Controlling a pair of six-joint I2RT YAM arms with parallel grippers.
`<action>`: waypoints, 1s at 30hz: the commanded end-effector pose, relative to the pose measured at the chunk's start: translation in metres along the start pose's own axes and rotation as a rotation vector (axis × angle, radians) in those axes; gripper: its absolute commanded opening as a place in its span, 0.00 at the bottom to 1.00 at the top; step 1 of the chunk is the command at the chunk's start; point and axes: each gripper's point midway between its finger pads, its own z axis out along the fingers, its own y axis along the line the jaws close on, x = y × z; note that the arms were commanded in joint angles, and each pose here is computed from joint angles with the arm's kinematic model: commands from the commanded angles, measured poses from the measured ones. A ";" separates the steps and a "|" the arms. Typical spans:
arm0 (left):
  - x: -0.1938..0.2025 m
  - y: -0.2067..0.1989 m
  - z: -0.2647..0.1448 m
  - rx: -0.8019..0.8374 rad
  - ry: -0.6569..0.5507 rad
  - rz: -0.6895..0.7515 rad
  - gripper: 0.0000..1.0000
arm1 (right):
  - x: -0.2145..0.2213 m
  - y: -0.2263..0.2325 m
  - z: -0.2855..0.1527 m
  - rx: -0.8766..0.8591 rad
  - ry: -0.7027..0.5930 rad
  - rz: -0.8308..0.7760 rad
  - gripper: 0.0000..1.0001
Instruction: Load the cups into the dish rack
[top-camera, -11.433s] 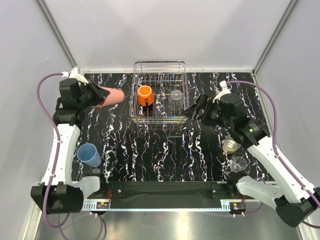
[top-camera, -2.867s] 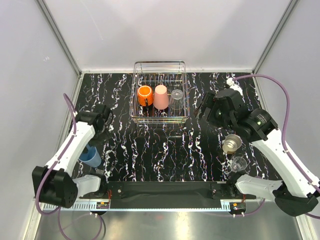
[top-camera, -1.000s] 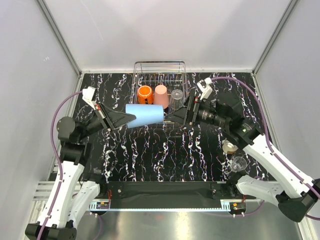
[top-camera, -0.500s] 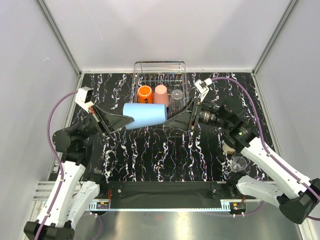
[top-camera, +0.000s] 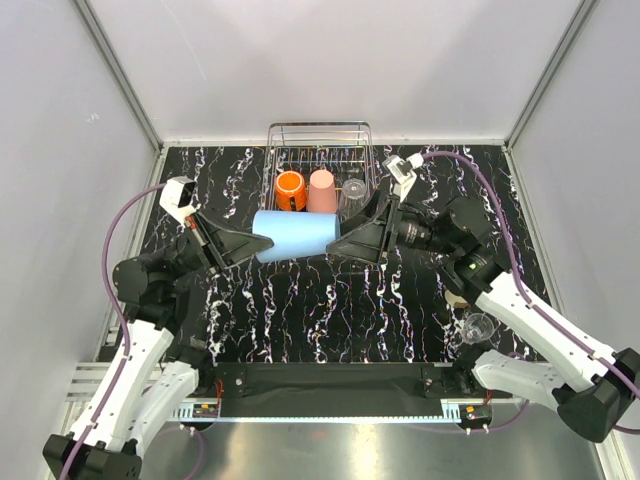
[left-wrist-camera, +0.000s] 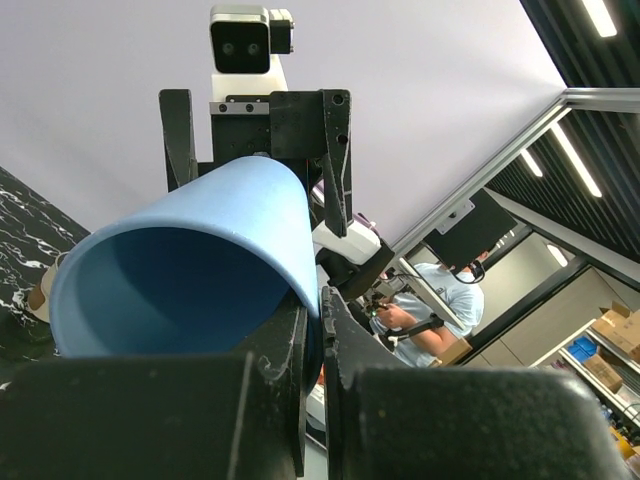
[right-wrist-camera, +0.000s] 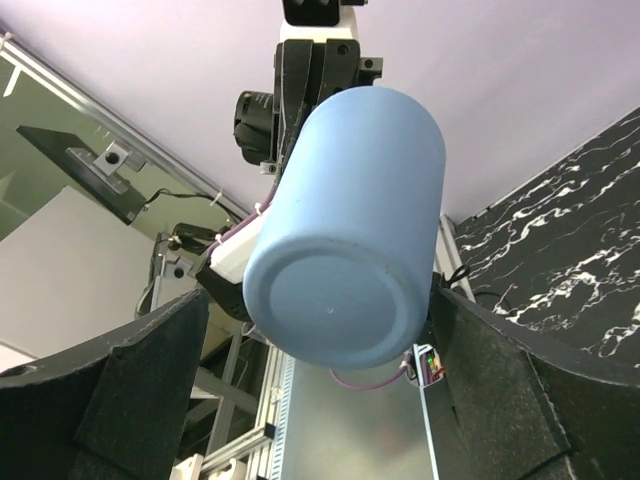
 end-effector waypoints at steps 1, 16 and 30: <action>-0.005 -0.005 0.003 0.023 -0.031 0.040 0.00 | -0.002 0.016 0.006 -0.071 0.008 -0.028 1.00; 0.007 0.008 0.007 -0.001 0.003 -0.007 0.00 | 0.000 0.003 0.020 -0.054 0.013 0.019 0.76; 0.014 0.058 -0.001 -0.284 0.058 0.015 0.99 | -0.005 -0.033 0.014 0.202 -0.011 0.019 0.00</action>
